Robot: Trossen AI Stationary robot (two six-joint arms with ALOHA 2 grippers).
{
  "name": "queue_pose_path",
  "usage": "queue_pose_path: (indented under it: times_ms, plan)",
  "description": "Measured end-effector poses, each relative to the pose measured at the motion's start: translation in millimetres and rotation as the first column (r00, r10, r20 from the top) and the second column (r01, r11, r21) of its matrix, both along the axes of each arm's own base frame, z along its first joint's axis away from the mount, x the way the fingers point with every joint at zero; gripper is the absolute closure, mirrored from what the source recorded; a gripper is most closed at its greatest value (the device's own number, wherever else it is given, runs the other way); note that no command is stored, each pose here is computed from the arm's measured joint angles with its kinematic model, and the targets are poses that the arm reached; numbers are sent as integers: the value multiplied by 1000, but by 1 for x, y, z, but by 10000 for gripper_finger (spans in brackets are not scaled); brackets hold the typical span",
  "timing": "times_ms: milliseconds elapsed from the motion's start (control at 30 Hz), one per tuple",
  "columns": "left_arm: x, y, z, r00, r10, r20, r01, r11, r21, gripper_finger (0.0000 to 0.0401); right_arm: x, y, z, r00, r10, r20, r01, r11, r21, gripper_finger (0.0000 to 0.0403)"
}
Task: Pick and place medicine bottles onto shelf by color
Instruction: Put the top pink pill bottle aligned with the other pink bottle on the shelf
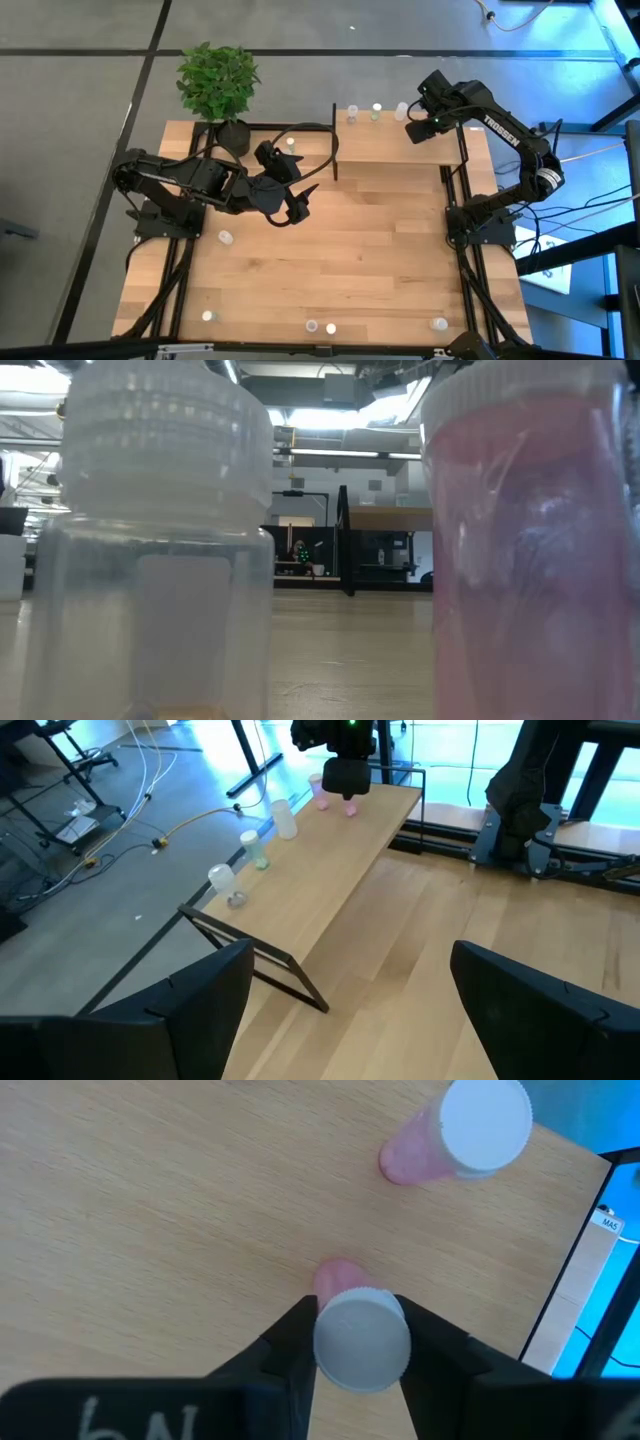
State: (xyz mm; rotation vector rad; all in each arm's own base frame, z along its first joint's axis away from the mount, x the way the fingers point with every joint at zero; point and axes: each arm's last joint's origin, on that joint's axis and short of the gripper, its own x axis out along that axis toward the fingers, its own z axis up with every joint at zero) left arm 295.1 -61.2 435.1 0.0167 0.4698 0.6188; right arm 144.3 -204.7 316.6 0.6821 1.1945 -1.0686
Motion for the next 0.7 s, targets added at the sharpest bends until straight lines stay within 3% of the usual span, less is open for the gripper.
queue_pose_path:
  times_ms: [467,700]
  plan:
    - [0,0,0,1000,0,0,0,1000,0,67,0,0,0,1000,1,-2,-1,1000,3,226]
    - [0,0,0,1000,0,0,0,1000,0,67,0,0,0,1000,-2,-1,2,1000,2,217]
